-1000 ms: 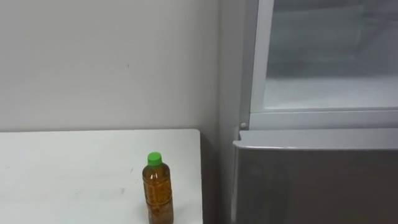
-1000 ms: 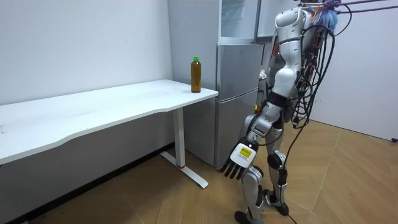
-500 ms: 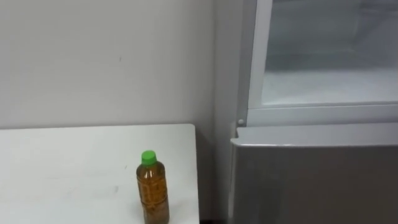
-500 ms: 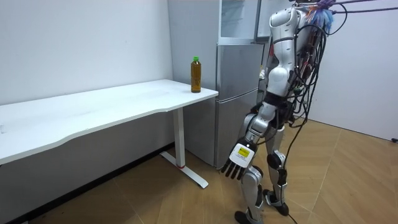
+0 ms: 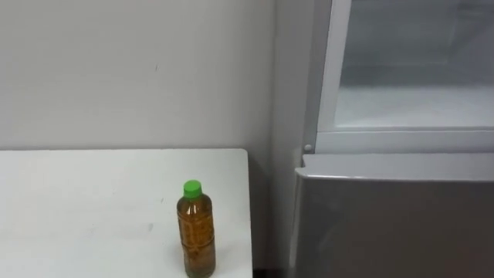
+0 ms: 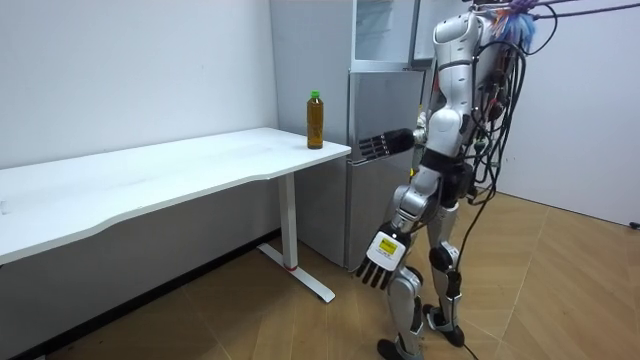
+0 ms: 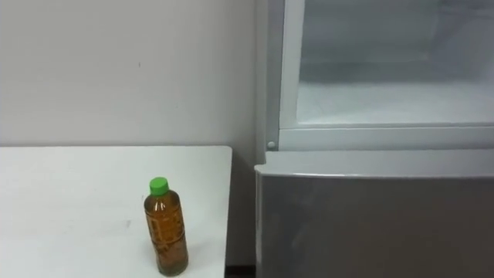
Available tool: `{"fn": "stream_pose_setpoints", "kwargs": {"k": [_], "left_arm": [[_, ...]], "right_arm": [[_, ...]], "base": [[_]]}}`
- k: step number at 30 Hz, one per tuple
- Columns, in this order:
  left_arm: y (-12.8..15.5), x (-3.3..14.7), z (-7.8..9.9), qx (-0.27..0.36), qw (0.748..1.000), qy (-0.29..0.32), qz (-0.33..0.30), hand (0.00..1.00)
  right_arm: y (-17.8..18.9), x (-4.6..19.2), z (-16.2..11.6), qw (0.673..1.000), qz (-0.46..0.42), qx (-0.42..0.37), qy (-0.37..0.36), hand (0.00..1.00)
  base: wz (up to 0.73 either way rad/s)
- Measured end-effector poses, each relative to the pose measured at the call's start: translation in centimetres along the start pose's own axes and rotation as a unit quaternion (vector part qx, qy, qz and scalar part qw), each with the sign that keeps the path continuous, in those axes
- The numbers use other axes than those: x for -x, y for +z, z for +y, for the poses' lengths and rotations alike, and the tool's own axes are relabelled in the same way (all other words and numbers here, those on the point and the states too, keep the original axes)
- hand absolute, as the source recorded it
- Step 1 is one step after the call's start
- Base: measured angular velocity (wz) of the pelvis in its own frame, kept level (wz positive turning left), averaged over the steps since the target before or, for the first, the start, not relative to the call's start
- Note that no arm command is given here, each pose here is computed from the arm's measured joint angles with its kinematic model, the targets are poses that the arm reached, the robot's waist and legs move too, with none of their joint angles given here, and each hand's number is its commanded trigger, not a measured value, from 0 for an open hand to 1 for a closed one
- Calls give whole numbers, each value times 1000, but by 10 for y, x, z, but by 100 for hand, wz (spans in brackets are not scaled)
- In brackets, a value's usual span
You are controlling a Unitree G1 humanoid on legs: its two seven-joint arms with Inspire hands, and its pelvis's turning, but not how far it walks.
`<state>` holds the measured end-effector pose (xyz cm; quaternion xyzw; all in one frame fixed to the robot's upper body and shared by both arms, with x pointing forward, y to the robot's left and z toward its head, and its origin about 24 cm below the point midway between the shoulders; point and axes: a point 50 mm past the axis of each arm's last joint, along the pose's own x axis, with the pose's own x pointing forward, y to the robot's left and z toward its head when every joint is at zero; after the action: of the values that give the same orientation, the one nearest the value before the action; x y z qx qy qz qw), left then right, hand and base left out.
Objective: Put the bottle in the upper fridge
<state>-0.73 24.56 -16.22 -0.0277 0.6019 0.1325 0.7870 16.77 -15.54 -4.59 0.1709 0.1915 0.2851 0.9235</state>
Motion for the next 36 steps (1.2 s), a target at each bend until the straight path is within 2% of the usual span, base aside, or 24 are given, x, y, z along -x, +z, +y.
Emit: {"fn": "stream_pose_setpoints", "kwargs": {"k": [7, 17, 24, 31, 36], "left_arm": [[1, 0, 4, -6, 1000, 4, 4, 0], [-4, 0, 0, -71, 997, -8, 33, 0], [-9, 0, -6, -95, 994, -25, 51, 0], [-11, 0, -7, -98, 993, -25, 64, 0], [-9, 0, -6, -111, 992, -15, 60, 0]], "right_arm": [[39, -13, 14, 996, -65, 38, 50, 0], [90, -27, 28, 981, -147, 91, 86, 0], [117, -36, 33, 972, -200, 77, 94, 0], [122, -35, 28, 974, -202, 75, 70, 0], [132, -39, 17, 975, -202, 87, 21, 0]], "base": [[0], [0], [2], [3], [14]]}}
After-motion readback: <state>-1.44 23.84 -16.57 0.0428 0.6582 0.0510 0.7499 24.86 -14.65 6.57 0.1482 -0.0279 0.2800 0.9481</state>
